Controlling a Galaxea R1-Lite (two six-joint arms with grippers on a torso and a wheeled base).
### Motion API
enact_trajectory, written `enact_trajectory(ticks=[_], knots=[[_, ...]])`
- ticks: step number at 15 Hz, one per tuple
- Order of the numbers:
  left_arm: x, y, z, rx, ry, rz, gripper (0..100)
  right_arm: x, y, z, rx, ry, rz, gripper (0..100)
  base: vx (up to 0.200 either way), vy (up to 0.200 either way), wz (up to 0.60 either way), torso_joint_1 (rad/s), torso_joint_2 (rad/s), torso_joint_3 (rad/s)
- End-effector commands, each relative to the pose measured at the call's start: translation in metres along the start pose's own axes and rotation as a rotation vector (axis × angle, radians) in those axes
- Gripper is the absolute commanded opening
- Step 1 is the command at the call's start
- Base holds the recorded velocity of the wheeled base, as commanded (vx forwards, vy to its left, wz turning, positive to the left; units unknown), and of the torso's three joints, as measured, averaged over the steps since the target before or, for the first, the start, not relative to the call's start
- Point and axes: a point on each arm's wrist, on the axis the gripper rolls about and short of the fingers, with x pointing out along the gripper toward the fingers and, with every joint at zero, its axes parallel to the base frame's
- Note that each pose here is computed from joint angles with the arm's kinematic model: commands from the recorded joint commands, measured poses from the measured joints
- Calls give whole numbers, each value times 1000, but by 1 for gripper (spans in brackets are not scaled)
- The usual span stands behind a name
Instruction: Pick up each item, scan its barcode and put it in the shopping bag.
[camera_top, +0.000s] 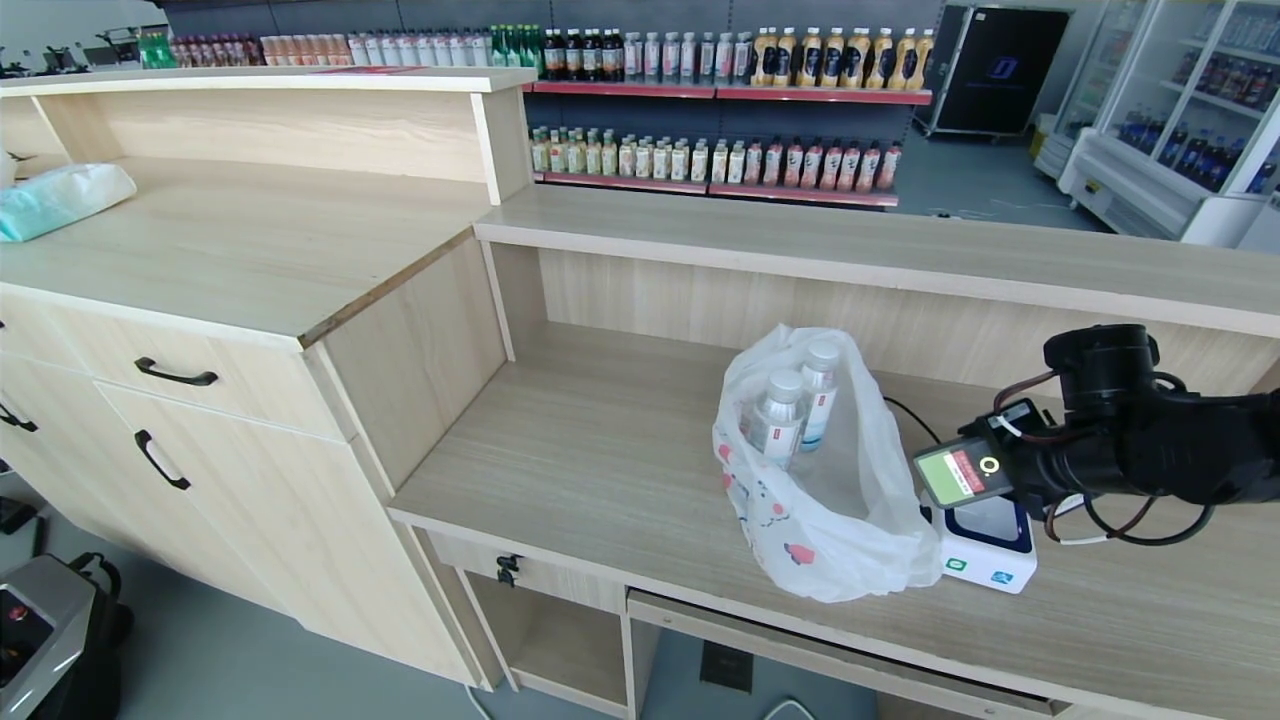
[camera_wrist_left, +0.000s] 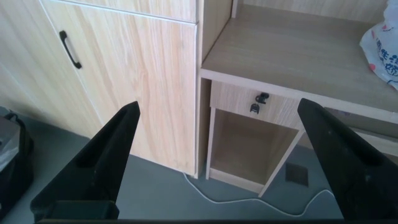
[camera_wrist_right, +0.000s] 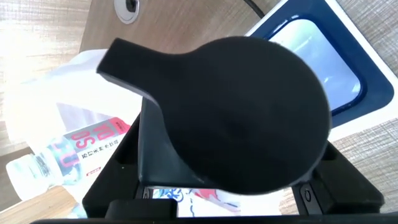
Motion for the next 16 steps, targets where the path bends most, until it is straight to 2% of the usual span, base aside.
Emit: enact_trajectory(ticks=[1, 4, 5, 6, 8, 9, 10, 11, 13, 14, 16], knots=[[0, 0, 0, 0, 0, 1, 100, -1, 0, -1, -2, -1, 0, 0, 0, 0, 0, 0, 0, 0], [0, 0, 0, 0, 0, 1, 100, -3, 0, -1, -3, -3, 1, 0, 0, 0, 0, 0, 0, 0], [0, 0, 0, 0, 0, 1, 100, -13, 4, -1, -52, -44, 9, 0, 0, 0, 0, 0, 0, 0], [0, 0, 0, 0, 0, 1, 100, -27, 8, 3, -204, -118, 5, 0, 0, 0, 0, 0, 0, 0], [0, 0, 0, 0, 0, 1, 100, -51, 7, 6, -549, -204, -10, 0, 0, 0, 0, 0, 0, 0], [0, 0, 0, 0, 0, 1, 100, -68, 9, 14, -789, -348, -8, 0, 0, 0, 0, 0, 0, 0], [0, 0, 0, 0, 0, 1, 100, -70, 9, 16, -814, -371, -5, 0, 0, 0, 0, 0, 0, 0], [0, 0, 0, 0, 0, 1, 100, -80, 6, 23, -993, -500, 7, 0, 0, 0, 0, 0, 0, 0], [0, 0, 0, 0, 0, 1, 100, -85, 0, 26, -1138, -534, -36, 0, 0, 0, 0, 0, 0, 0], [0, 0, 0, 0, 0, 1, 100, -85, 1, 25, -1143, -535, -33, 0, 0, 0, 0, 0, 0, 0], [0, 0, 0, 0, 0, 1, 100, -85, 2, 20, -1144, -532, -13, 0, 0, 0, 600, 0, -2, 2]])
